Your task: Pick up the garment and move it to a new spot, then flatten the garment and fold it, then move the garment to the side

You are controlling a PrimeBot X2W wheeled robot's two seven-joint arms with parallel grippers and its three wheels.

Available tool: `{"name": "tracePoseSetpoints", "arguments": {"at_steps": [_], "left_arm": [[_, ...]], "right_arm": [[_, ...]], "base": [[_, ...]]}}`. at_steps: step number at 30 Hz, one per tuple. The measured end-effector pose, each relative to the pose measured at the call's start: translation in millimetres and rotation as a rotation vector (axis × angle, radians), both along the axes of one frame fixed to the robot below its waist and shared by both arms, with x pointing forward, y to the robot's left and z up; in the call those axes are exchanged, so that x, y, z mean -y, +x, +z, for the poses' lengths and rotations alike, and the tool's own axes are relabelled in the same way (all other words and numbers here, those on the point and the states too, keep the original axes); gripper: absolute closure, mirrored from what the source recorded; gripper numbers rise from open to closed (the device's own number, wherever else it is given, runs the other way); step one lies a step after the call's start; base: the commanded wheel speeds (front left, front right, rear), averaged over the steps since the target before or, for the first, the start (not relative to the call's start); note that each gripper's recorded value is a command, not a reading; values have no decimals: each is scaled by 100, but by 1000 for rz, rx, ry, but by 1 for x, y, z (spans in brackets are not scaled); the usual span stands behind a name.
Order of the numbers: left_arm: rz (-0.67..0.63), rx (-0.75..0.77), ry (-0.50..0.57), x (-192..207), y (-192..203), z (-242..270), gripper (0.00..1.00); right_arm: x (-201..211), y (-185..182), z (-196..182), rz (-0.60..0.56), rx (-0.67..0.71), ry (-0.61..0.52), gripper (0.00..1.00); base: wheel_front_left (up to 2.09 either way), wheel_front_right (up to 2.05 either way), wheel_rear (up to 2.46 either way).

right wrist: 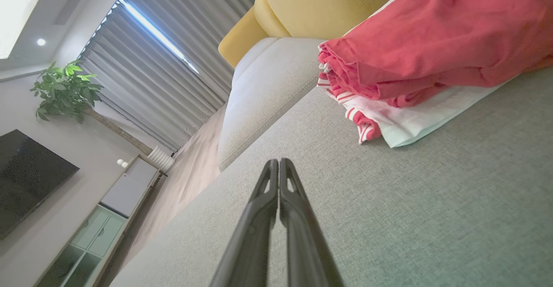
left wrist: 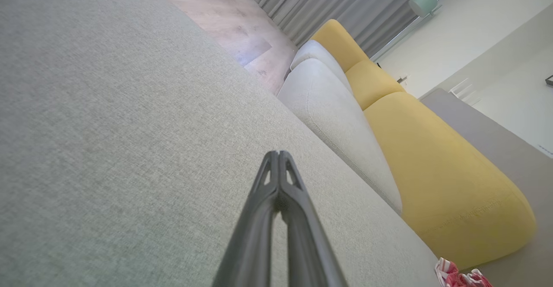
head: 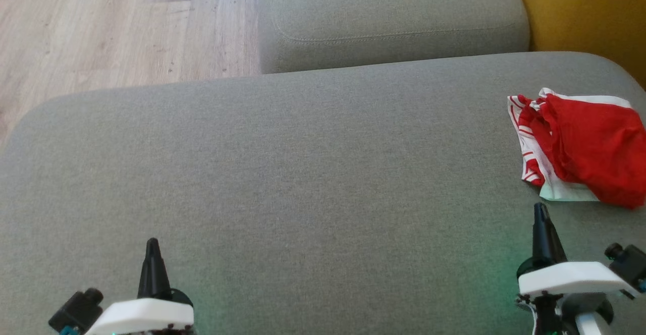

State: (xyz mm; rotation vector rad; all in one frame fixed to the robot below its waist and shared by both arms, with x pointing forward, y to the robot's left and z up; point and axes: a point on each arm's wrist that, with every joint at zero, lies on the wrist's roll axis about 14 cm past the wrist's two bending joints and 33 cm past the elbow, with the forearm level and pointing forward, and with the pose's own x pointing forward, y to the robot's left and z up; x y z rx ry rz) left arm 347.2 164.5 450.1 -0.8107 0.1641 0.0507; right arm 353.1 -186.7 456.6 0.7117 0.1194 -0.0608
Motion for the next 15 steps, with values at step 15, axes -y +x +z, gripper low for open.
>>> {"name": "tracePoseSetpoints", "arguments": {"at_steps": [15], "left_arm": [[31,-2,-143,-6,7,4,100]], "right_arm": [[5,1,-1,-37,-15,162,100]], "base": [[0,0,0]]}}
